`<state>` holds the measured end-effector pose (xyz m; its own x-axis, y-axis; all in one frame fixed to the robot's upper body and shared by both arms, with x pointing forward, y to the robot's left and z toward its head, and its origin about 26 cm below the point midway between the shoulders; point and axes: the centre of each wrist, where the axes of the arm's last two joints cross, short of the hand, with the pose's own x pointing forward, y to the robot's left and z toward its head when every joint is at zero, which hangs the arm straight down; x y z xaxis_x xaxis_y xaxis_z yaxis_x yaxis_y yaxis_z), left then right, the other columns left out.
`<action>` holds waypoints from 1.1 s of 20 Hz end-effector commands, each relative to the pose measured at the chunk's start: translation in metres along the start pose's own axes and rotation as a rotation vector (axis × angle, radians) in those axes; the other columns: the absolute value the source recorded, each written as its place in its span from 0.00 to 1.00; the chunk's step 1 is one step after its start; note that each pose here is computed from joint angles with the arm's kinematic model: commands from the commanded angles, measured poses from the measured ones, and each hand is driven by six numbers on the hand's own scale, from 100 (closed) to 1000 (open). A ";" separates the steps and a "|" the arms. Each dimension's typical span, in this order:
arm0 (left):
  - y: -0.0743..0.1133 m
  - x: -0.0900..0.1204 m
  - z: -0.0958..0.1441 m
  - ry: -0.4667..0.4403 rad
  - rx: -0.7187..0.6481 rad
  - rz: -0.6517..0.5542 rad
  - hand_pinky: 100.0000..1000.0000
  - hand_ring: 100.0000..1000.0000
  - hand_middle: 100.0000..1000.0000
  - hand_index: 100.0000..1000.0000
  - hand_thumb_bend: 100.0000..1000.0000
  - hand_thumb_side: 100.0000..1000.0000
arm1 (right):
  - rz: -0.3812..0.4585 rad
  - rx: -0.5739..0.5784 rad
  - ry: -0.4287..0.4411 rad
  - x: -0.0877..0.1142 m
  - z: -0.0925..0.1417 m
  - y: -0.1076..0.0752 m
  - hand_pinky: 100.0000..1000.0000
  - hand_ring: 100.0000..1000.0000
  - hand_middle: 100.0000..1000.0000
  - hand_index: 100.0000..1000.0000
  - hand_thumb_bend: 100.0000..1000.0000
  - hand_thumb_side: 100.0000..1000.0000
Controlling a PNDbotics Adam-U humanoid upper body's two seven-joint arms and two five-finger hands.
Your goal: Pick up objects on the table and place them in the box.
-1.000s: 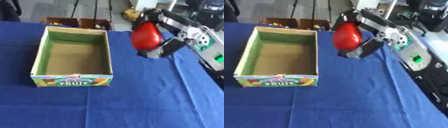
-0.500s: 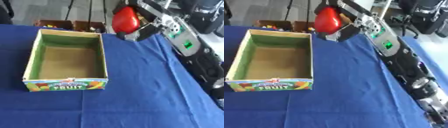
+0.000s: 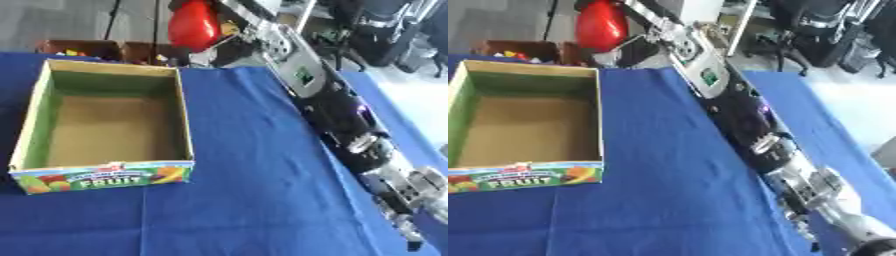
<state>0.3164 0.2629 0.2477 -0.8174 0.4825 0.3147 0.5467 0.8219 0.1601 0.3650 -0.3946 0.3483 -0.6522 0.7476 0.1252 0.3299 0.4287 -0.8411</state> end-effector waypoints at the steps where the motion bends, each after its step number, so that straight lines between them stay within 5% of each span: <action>1: 0.000 0.006 -0.008 -0.026 -0.034 -0.011 0.67 0.64 0.74 0.89 0.00 0.91 | 0.066 -0.007 -0.001 -0.001 -0.004 -0.009 0.12 0.34 0.32 0.56 0.00 0.04; 6: -0.001 0.006 -0.009 -0.028 -0.037 -0.009 0.67 0.64 0.74 0.89 0.00 0.91 | 0.091 0.001 -0.002 -0.005 -0.007 -0.003 0.12 0.34 0.32 0.56 0.00 0.04; 22: -0.005 0.004 -0.020 -0.066 -0.050 0.016 0.67 0.65 0.74 0.89 0.00 0.91 | 0.115 0.156 -0.133 -0.004 -0.028 0.056 0.13 0.34 0.32 0.56 0.00 0.08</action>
<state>0.3182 0.2560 0.2581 -0.8130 0.5100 0.2809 0.5662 0.8050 0.1772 0.4074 -0.3571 0.3023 -0.7055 0.7087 0.0064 0.2712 0.2783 -0.9214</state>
